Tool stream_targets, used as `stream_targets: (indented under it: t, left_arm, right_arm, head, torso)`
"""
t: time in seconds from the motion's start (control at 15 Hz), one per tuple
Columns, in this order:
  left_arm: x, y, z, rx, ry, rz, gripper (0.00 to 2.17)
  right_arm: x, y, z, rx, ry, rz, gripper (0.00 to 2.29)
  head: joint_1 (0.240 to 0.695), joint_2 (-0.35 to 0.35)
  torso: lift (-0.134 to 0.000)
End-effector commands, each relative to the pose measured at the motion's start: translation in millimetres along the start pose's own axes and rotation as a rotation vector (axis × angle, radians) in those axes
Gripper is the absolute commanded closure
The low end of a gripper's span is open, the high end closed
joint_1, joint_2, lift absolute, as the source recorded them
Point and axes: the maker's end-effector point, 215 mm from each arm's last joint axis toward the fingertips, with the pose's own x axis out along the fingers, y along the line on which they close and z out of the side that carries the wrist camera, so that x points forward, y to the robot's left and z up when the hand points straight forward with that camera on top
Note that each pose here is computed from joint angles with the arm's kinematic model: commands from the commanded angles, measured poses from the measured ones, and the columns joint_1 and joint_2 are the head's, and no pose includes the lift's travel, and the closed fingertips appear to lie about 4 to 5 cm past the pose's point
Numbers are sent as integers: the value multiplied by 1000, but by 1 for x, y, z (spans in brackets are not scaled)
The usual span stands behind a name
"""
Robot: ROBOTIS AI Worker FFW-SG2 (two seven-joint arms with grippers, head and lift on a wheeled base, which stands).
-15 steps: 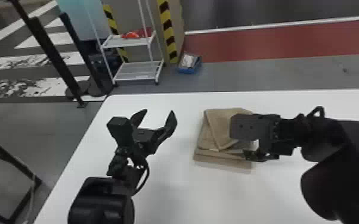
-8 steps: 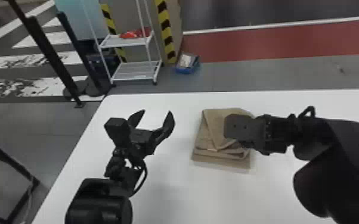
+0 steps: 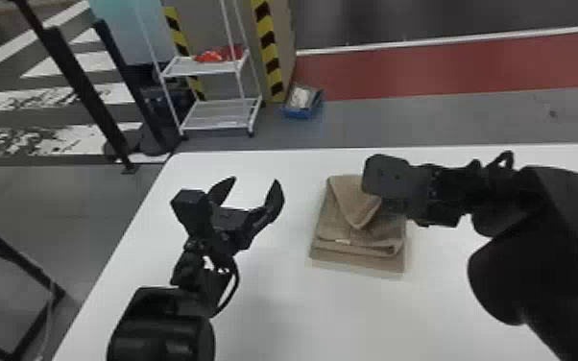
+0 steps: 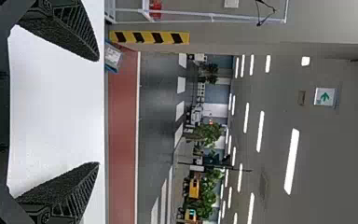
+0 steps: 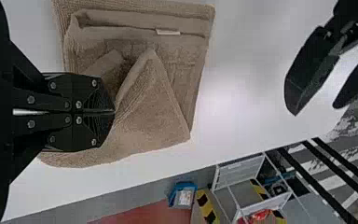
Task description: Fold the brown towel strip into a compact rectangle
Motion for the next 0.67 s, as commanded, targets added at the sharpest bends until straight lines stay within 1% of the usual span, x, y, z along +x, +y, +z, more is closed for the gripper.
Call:
stream_targets:
  t: [0.0, 0.13, 0.2, 0.27, 0.4, 0.6]
  left_arm:
    - [1, -5, -2, 4, 3, -5, 83]
    - [1, -5, -2, 3, 3, -3, 83]
    - [0, -5, -3, 3, 5, -3, 83]
    - [0, -5, -3, 3, 6, -2, 83]
    - [1, -8, -4, 3, 7, -7, 83]
    - [2, -13, -2, 8, 4, -16, 83]
  right_arm:
    - [0, -34, -11, 122, -14, -64, 1504]
    - [-3, -61, -36, 200, 19, -149, 1504]
    - [-3, -60, -41, 211, 22, -141, 1504]
    - [-1, -47, -47, 214, 25, -100, 1504]
    - [5, -18, -40, 191, 16, -35, 1504]
    - [13, 1, -36, 173, 20, 7, 1504]
  head:
    - [695, 243]
    - [695, 219]
    - [695, 206]
    - [695, 196]
    - [695, 183]
    - [695, 193]
  torso:
    - [-123]
    - [-123]
    - [-123]
    - [-123]
    - [-123]
    - [-123]
